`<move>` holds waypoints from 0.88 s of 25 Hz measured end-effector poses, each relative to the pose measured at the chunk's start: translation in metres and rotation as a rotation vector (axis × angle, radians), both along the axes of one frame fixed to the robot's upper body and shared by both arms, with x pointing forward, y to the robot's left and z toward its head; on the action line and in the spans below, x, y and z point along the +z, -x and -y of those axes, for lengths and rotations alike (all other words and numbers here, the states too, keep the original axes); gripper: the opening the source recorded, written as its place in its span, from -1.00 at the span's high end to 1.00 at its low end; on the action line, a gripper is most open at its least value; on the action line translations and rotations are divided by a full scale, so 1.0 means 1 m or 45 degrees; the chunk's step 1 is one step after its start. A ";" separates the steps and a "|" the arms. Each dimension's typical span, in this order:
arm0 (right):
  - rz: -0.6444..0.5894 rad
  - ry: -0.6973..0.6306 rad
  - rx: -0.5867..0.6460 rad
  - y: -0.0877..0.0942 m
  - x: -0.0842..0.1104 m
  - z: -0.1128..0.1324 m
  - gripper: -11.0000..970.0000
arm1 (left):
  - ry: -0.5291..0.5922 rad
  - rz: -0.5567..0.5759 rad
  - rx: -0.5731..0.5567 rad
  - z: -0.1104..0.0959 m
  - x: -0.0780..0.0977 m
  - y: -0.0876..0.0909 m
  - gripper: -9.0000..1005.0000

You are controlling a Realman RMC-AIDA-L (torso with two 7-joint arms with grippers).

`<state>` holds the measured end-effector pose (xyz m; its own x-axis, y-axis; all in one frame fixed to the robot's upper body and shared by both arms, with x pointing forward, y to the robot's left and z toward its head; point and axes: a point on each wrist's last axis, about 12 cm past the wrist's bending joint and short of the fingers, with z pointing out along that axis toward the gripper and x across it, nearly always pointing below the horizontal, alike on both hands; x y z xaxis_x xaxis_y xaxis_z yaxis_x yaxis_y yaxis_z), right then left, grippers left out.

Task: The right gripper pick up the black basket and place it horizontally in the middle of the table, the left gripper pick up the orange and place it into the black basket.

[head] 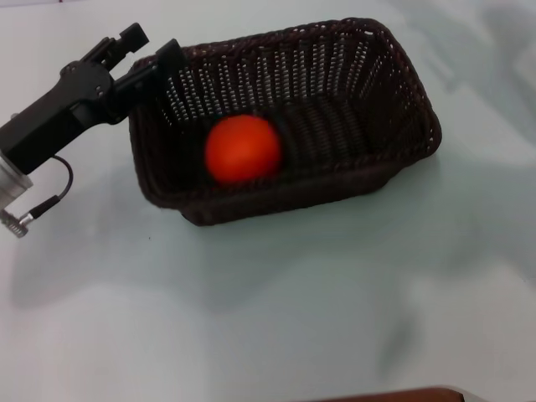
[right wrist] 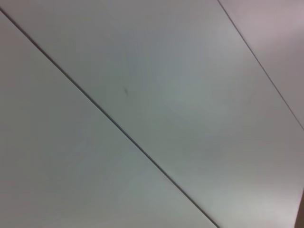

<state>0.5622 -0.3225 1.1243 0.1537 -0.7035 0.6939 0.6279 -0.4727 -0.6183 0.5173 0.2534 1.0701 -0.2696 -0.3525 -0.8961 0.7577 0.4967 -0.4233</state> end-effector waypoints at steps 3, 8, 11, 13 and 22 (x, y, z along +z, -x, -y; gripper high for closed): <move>0.023 0.001 -0.018 0.000 0.000 -0.002 -0.71 | 0.034 0.022 0.022 -0.004 0.002 0.003 -0.87; 0.097 0.029 -0.095 0.001 -0.002 -0.006 -0.71 | 0.120 0.137 0.183 -0.029 0.009 0.014 -0.86; 0.153 0.062 -0.178 0.002 -0.005 -0.007 -0.71 | 0.154 0.290 0.362 -0.050 0.011 0.031 -0.86; 0.190 0.113 -0.239 0.004 -0.008 -0.007 -0.71 | 0.150 0.414 0.520 -0.062 0.009 0.046 -0.86; 0.234 0.296 -0.485 0.012 -0.025 0.000 -0.71 | 0.096 0.576 1.075 -0.099 -0.008 0.104 -0.86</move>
<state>0.5502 -0.3227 1.0996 -0.2244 -0.5090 0.8310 0.4721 -0.8028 -0.3642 0.4136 0.3524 1.0619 0.4656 -0.3331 -0.8199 0.2618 0.9369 -0.2319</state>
